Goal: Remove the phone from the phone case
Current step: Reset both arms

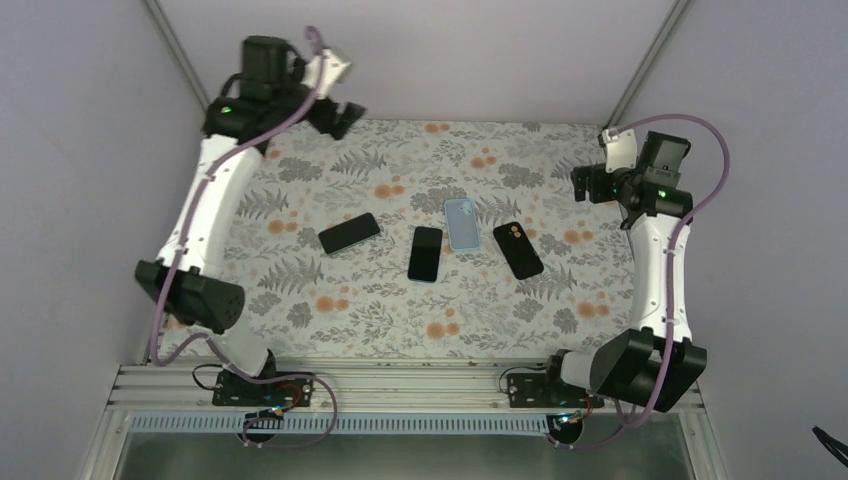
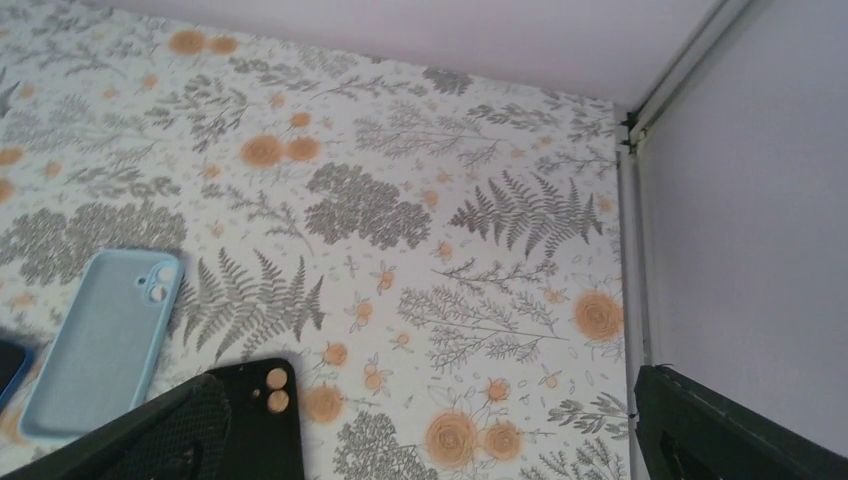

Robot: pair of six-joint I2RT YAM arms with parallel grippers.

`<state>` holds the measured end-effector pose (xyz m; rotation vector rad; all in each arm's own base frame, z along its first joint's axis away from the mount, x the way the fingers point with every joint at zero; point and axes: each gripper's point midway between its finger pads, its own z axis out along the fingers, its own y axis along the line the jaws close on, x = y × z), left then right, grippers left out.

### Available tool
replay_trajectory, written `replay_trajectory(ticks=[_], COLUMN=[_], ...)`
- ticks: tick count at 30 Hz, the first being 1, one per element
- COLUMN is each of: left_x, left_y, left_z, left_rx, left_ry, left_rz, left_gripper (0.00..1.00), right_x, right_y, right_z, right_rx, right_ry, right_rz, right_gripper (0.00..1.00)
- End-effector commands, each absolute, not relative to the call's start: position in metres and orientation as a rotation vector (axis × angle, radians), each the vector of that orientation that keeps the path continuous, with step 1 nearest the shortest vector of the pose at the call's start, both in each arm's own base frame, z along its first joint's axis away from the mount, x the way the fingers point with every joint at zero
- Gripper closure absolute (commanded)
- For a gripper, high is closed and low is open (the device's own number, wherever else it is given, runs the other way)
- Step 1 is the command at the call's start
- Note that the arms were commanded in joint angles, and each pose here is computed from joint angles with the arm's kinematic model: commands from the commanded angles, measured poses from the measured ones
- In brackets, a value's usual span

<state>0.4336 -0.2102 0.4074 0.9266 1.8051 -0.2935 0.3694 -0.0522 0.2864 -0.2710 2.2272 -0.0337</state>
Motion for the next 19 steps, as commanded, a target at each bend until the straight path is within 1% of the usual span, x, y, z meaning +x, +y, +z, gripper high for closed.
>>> replay_trajectory(ticks=[1, 4, 7, 9, 12, 14, 19], left_x=[0.432, 0.434, 0.425, 0.416, 0.402, 0.394, 0.390], left_y=[-0.122, -0.045, 0.027, 0.060, 0.087, 0.090, 0.083], left_z=[0.377, 0.338, 0.291, 0.258, 0.217, 0.194, 0.176], left_rx=[0.687, 0.523, 0.349, 0.255, 0.161, 0.125, 0.124], left_ry=[1.965, 2.049, 2.153, 2.202, 2.242, 2.261, 2.268], left_rz=[-0.314, -0.232, -0.243, -0.278, -0.297, -0.308, -0.378], left_gripper=[0.00, 0.00, 0.00, 0.00, 0.00, 0.00, 0.00], right_x=[0.380, 0.382, 0.387, 0.391, 0.396, 0.396, 0.397], right_y=[-0.068, -0.075, -0.084, -0.087, -0.091, -0.096, -0.095], right_z=[0.315, 0.307, 0.288, 0.273, 0.251, 0.240, 0.216], right_rx=[-0.145, -0.100, -0.049, -0.023, 0.003, 0.025, 0.047], right_ry=[2.054, 2.045, 2.077, 2.101, 2.148, 2.169, 2.212], right_rz=[-0.080, -0.082, -0.079, -0.070, -0.059, -0.081, -0.051], right_gripper=[0.00, 0.00, 0.00, 0.00, 0.00, 0.00, 0.00])
